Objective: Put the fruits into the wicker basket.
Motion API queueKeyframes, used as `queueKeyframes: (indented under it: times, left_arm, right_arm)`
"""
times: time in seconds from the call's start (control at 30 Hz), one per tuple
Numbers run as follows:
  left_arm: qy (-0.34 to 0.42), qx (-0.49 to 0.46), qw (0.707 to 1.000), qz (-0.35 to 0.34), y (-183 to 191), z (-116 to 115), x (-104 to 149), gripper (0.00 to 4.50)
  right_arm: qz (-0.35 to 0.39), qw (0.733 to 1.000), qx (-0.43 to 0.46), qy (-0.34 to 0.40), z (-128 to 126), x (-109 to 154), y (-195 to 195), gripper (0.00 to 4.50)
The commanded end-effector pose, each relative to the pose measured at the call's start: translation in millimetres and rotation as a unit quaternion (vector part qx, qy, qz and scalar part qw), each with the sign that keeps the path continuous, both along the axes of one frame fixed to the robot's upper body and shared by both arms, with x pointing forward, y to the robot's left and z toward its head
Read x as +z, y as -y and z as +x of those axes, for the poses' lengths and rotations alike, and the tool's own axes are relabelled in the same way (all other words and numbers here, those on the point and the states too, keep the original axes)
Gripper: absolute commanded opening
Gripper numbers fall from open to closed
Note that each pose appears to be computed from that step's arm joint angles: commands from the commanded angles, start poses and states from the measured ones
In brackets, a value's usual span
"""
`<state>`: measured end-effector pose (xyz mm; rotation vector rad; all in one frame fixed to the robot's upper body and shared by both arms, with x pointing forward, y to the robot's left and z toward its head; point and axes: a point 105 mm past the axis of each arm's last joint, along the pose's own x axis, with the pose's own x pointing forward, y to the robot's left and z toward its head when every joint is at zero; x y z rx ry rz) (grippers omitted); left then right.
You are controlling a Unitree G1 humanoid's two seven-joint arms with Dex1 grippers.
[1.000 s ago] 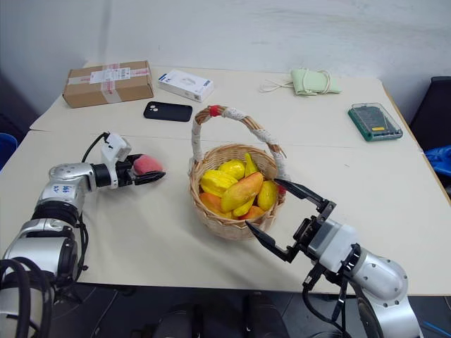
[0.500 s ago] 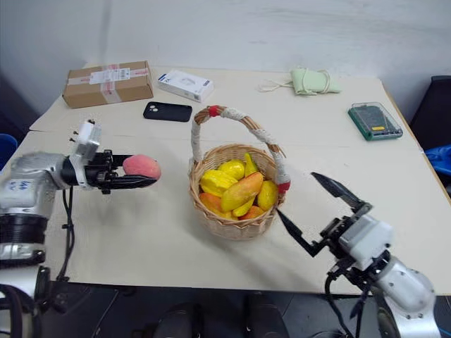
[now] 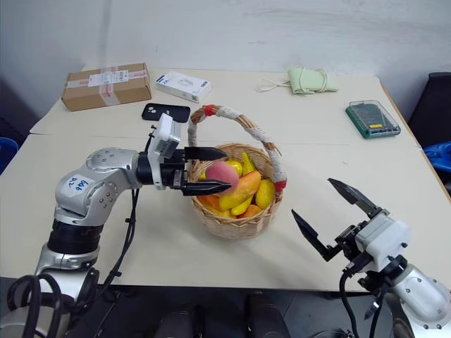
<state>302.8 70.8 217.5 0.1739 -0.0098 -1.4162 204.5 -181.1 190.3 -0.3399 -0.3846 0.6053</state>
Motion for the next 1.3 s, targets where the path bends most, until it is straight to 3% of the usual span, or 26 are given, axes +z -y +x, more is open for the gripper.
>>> queueKeyframes:
  times: [0.03, 0.2, 0.37, 0.53, 0.7, 0.8, 1.13, 1.17, 1.3]
  left_arm:
    - [0.015, -0.039, 0.999, -0.016, -21, -20, 12, 4.46]
    - [0.018, -0.012, 0.999, 0.033, -75, -32, 6, 4.46]
    - [-0.006, 0.023, 0.999, 0.029, -114, -42, 5, 4.46]
    - [-0.022, 0.009, 0.999, 0.042, -125, -61, -10, 4.46]
    - [0.008, 0.021, 1.000, 0.002, -119, -64, 0, 4.46]
    - [0.005, 0.018, 1.000, 0.002, -116, -68, -1, 4.50]
    - [0.003, 0.016, 1.000, 0.001, -109, -68, -3, 4.50]
    - [0.003, 0.014, 1.000, 0.001, -107, -67, -2, 4.50]
    - [0.005, -0.001, 1.000, -0.009, -100, -63, 1, 4.50]
  right_arm:
    - [0.009, 1.000, 0.008, 0.007, -7, 10, -6, 4.50]
    - [0.027, 0.998, 0.033, -0.043, -4, 14, -7, 4.50]
    - [0.023, 0.992, 0.089, -0.090, 14, 14, -17, 4.50]
    - [0.013, 0.981, 0.123, -0.146, 42, 5, -24, 4.50]
    - [-0.003, 0.976, 0.139, -0.165, 68, 2, -20, 4.50]
    - [0.000, 0.972, 0.167, -0.162, 73, 5, -22, 3.89]
    - [-0.004, 0.962, 0.215, -0.168, 71, 1, -32, 0.42]
    - [0.001, 0.963, 0.215, -0.165, 70, 2, -32, 0.18]
    - [0.044, 0.974, 0.189, -0.117, 59, 21, -20, 0.17]
